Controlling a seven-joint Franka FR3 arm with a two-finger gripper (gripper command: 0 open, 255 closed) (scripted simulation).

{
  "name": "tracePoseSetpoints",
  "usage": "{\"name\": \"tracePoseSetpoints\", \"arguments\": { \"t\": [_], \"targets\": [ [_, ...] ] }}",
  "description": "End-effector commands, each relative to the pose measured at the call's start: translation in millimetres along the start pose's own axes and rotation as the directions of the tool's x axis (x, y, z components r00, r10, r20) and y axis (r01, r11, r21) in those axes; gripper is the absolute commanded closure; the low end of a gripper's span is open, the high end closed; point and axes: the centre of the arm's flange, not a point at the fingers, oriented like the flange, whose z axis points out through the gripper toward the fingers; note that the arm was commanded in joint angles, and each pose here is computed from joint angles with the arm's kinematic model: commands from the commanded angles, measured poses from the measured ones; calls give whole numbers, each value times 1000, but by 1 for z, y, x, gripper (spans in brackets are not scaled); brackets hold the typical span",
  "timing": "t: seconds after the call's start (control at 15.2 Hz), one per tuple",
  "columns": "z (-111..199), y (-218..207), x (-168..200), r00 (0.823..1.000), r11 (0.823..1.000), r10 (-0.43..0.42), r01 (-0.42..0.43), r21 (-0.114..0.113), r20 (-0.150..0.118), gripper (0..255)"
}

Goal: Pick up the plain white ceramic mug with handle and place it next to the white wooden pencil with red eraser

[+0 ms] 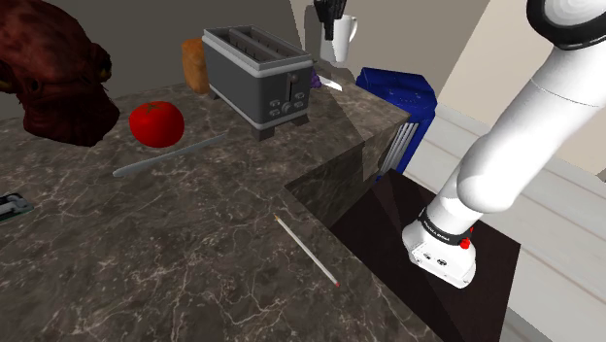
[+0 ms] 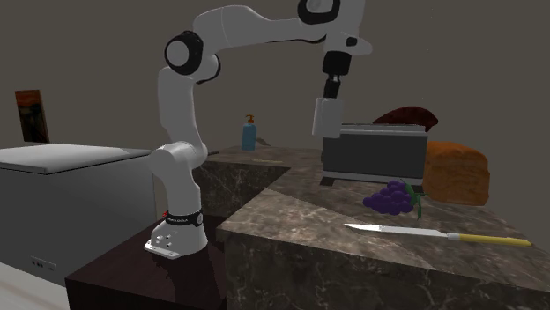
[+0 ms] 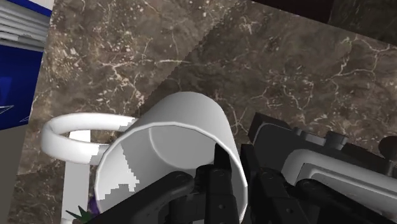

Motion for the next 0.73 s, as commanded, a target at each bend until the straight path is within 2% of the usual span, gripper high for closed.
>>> {"name": "tracePoseSetpoints", "arguments": {
  "t": [0.0,0.66],
  "targets": [
    [2,-20,-15,1000,1000,1,-1,0,0,255],
    [11,-132,-85,1000,1000,1,-1,0,0,255]
  ]
}}
